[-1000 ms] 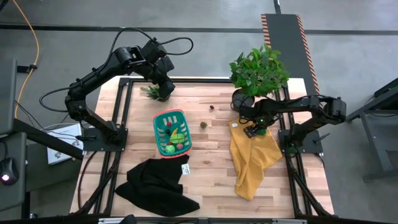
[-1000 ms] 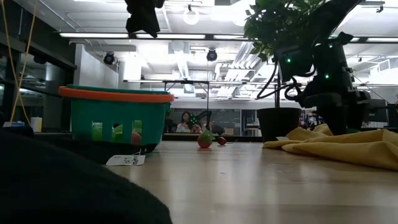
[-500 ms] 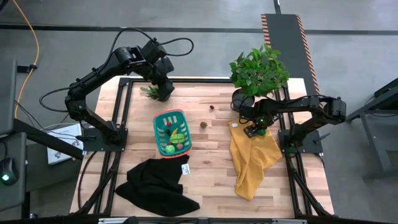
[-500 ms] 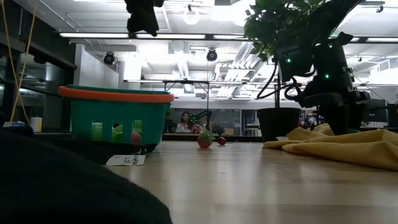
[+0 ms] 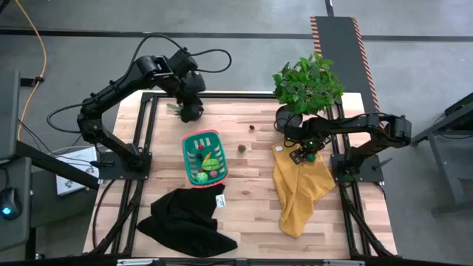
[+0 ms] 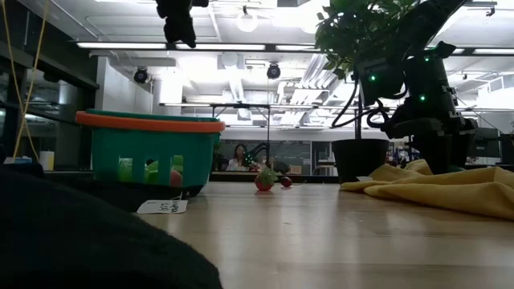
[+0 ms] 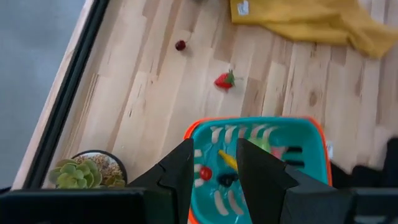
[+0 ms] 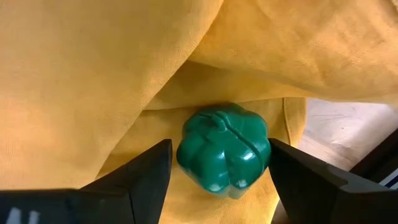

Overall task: Pick and placing Produce into tupperware
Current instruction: Put the green pepper in the green basket

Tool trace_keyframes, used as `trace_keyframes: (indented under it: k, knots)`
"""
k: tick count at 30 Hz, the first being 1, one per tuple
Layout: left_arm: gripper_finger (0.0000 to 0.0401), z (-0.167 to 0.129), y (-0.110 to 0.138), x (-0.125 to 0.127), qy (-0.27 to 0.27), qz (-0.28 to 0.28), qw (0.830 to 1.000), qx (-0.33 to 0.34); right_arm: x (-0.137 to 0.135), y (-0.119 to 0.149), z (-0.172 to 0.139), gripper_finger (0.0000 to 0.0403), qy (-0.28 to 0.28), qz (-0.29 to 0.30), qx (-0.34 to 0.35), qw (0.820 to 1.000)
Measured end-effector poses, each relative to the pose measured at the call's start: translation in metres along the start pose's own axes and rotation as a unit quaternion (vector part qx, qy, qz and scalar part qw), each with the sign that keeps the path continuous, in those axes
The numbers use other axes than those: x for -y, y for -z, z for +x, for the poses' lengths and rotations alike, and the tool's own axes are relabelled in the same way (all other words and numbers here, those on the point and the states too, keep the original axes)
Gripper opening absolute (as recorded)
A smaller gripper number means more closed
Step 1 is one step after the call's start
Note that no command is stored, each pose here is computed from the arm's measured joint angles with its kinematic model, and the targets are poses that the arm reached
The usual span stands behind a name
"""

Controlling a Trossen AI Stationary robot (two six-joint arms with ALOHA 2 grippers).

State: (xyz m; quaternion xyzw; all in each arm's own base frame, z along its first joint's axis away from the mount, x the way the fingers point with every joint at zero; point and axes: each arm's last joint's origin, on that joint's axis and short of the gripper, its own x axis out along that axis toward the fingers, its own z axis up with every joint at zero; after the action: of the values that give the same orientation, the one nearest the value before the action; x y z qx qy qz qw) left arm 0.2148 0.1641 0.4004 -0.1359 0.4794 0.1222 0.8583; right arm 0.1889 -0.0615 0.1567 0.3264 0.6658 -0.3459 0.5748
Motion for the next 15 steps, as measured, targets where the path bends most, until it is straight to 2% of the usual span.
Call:
trace_keyframes:
  k: [9, 15]
  knots:
    - [0.0111, -0.0001, 0.0026, 0.0037, 0.054, 0.085, 0.995, 0.0, -0.0002, 0.0001, 0.0, 0.0249, -0.003, -0.006, -0.002, 1.0]
    - [0.0111, -0.0005, 0.002, 0.0064, 0.099, 0.116, 0.988, 0.019, -0.0006, 0.0004, 0.0, 0.0249, -0.008, -0.017, -0.006, 1.0]
